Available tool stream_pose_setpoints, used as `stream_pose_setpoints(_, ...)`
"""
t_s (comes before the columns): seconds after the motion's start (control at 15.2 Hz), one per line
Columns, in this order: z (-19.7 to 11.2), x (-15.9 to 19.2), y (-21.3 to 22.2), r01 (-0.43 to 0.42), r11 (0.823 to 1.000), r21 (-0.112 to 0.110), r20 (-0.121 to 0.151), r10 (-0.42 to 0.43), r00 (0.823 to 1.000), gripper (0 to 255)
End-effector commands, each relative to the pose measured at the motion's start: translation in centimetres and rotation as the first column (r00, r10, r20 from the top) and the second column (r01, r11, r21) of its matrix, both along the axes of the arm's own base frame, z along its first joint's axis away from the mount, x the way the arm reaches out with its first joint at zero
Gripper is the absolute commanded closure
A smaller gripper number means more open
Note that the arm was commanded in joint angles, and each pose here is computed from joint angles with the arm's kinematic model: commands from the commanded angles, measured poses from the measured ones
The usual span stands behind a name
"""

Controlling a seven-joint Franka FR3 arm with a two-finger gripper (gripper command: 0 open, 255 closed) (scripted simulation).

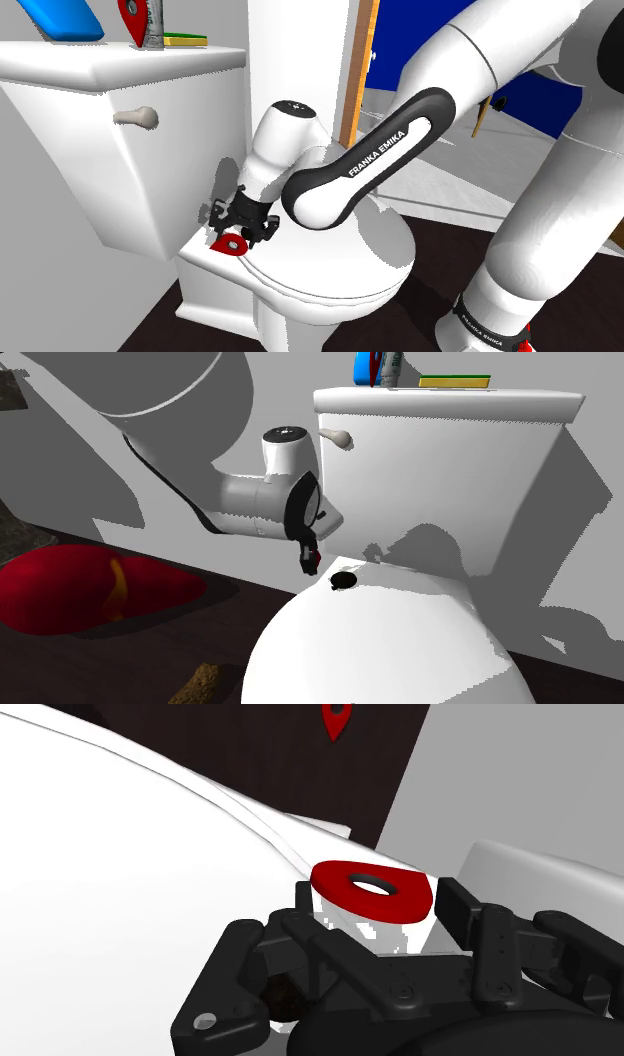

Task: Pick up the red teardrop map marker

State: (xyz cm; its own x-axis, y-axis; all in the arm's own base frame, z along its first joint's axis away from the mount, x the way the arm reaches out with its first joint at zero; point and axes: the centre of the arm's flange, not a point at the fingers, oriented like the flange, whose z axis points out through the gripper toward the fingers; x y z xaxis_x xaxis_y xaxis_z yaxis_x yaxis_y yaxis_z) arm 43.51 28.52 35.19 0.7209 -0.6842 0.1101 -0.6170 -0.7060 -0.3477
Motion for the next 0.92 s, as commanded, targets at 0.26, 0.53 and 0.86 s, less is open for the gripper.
stream_pose_setpoints(0.26, 3.1, -0.1, -0.1, 0.000, 1.000, 0.000, -0.001, 0.000, 1.000, 255)
stream_pose_setpoints(0.53, 5.2, -0.1, -0.1, 0.000, 1.000, 0.000, -0.001, 0.000, 1.000, 255)
stream_pose_setpoints(0.86, 6.9, -0.1, -0.1, 0.000, 1.000, 0.001, -0.001, 0.000, 1.000, 255)
